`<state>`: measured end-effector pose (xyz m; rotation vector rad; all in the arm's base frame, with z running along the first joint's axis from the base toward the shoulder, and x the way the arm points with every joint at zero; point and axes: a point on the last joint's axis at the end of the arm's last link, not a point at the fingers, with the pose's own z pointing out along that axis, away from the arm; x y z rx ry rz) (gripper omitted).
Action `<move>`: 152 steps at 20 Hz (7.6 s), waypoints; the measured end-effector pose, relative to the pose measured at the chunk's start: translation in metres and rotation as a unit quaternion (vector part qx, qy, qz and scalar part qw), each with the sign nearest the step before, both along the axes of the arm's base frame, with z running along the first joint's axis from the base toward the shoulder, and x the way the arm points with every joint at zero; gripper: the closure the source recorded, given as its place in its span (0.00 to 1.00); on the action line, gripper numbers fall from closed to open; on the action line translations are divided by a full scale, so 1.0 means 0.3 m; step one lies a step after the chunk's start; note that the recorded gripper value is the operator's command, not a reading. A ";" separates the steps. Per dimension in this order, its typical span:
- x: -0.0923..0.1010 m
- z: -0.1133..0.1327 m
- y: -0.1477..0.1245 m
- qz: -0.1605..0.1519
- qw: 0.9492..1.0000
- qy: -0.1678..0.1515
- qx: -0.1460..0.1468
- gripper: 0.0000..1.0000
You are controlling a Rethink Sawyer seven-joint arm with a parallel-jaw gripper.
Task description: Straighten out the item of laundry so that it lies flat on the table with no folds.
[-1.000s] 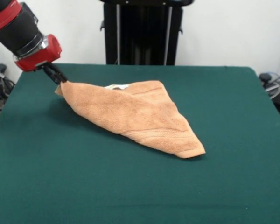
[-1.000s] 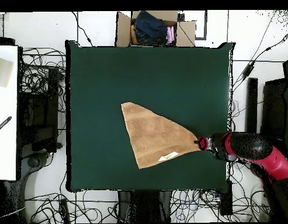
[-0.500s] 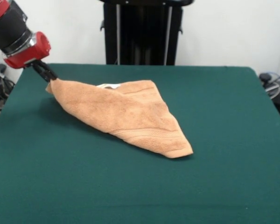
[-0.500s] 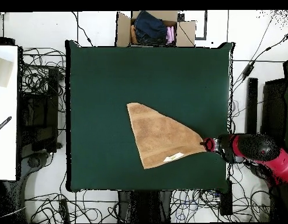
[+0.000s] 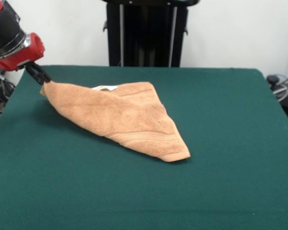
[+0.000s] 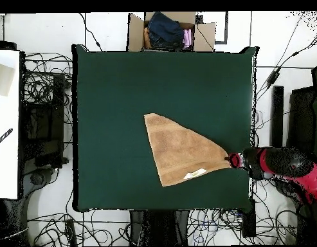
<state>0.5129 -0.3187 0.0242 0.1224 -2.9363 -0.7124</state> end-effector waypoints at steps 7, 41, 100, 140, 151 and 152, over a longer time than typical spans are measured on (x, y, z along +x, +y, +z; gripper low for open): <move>0.008 0.002 -0.015 0.004 1.000 -0.006 -0.002 1.00; 0.019 0.085 -0.059 0.007 0.999 -0.013 -0.030 1.00; -0.200 0.242 0.683 0.173 0.971 -0.084 -0.142 0.00; -0.544 0.151 0.891 0.179 0.944 -0.103 -0.256 0.00; -0.616 0.093 0.875 0.167 0.945 -0.088 -0.266 0.00; -0.619 0.089 0.878 0.168 0.945 -0.087 -0.266 0.00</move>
